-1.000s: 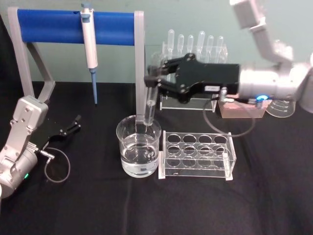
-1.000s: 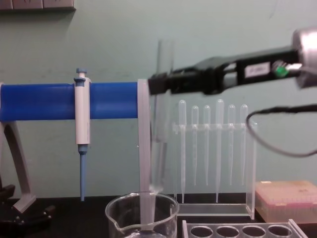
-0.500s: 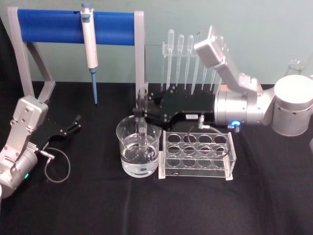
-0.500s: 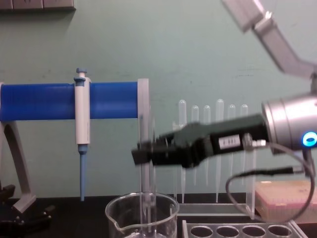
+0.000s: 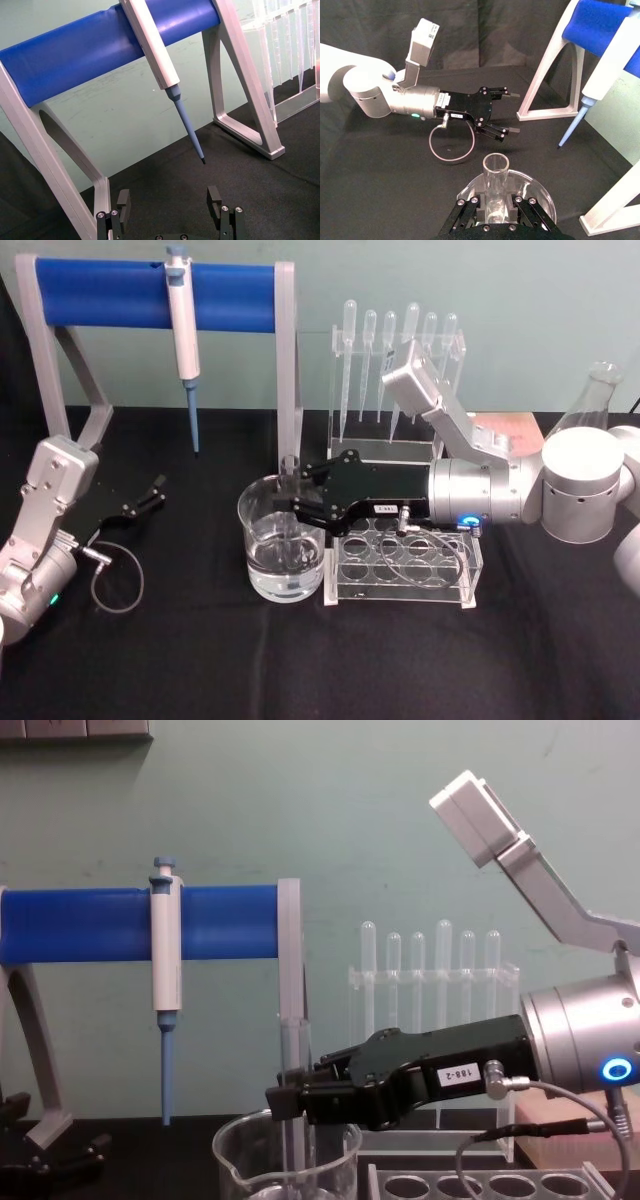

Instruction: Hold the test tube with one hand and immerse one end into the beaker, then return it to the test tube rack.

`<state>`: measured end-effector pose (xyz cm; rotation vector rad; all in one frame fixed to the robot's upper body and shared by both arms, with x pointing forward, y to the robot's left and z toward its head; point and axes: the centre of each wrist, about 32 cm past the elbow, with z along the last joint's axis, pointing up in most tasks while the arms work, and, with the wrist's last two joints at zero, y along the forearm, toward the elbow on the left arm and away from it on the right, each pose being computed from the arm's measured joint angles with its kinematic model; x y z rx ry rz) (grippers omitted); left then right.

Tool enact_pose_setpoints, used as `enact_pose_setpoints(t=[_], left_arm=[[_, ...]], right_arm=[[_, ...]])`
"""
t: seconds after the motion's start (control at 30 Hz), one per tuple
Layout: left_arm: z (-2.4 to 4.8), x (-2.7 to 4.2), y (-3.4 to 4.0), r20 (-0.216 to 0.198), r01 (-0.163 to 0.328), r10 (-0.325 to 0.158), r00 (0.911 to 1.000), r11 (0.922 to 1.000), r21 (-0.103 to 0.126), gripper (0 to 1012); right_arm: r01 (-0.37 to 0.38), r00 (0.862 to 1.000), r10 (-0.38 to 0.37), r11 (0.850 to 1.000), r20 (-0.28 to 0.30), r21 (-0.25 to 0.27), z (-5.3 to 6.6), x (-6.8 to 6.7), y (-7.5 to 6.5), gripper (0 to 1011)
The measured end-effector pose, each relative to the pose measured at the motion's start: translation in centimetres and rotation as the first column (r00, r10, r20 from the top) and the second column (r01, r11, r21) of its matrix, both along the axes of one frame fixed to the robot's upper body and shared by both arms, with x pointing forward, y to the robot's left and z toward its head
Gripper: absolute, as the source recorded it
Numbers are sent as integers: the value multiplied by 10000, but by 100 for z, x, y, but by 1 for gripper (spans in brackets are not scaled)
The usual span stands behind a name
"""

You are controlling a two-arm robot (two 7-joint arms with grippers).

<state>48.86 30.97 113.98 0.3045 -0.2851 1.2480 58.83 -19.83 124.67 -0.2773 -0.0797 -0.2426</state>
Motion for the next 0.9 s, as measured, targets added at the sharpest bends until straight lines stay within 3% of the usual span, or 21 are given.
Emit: enact_pose_setpoints(t=[0.47,0.9], left_arm=[[0,0,0,0,0,0,10000,10000,-1,1000],[0,0,0,0,0,0,10000,10000,0,1000]], right_arm=[[202,9992,-197,9997,-342,119,-70,-4,-30,235],[177,9994,-173,9998,-312,111,-58,-5,-29,236]])
